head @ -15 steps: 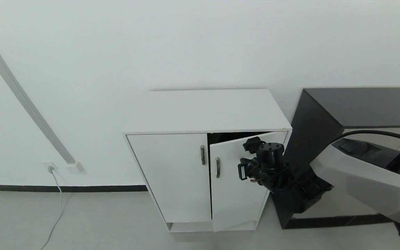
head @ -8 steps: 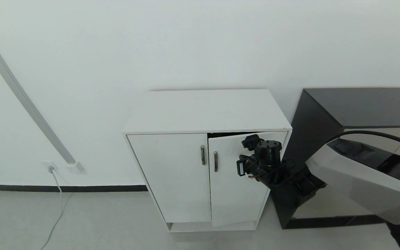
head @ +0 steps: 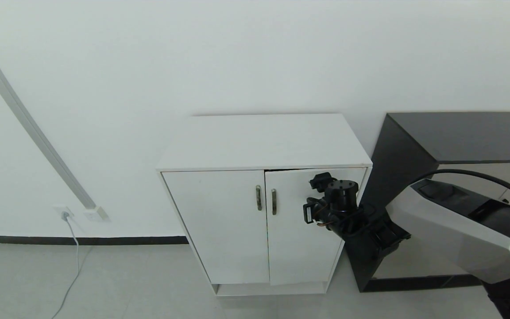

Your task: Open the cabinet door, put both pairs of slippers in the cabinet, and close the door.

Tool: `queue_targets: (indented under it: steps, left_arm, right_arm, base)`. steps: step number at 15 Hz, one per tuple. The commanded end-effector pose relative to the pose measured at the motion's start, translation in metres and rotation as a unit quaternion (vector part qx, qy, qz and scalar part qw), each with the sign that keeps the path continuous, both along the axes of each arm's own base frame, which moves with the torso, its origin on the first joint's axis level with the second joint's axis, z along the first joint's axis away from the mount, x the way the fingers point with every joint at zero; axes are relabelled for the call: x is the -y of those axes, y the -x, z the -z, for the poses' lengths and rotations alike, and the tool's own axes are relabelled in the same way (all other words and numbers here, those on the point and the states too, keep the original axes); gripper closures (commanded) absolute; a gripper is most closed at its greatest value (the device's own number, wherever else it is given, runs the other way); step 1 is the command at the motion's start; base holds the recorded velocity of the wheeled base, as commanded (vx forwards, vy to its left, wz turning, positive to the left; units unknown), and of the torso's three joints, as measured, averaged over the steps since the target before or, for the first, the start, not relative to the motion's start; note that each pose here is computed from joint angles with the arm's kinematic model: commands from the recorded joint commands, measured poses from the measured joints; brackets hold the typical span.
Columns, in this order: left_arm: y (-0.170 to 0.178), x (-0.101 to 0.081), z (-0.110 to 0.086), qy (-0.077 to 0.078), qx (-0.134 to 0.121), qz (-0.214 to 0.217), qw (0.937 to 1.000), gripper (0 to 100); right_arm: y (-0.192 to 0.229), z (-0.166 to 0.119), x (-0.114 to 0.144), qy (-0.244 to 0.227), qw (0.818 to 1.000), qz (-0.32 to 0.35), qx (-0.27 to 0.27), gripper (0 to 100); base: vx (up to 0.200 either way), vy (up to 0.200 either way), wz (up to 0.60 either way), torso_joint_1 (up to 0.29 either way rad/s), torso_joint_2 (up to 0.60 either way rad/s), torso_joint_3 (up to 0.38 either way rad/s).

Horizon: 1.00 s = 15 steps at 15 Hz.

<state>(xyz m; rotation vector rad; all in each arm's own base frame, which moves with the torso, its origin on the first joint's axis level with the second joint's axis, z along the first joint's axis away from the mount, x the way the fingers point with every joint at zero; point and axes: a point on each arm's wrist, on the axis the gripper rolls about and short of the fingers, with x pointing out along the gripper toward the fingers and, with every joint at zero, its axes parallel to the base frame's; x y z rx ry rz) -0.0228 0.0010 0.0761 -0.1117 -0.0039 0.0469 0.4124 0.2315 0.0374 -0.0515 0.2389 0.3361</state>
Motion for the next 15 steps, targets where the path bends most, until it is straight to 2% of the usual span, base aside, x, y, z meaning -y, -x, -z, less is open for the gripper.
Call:
queue_targets:
  steps: [1, 15]
  left_arm:
    - [0.0000, 0.0000, 0.0000, 0.000, 0.000, 0.000, 1.0000, 100]
    - [0.0000, 0.0000, 0.0000, 0.000, 0.000, 0.000, 1.0000, 100]
  right_arm:
    - [-0.0002, 0.0005, -0.0001, 0.000, 1.000, 0.000, 0.000, 100]
    - [-0.0051, -0.0003, -0.0020, -0.001, 1.000, 0.001, 0.003, 100]
  base:
    - [0.000, 0.000, 0.00, 0.000, 0.00, 0.000]
    - [0.000, 0.000, 0.00, 0.000, 0.00, 0.000]
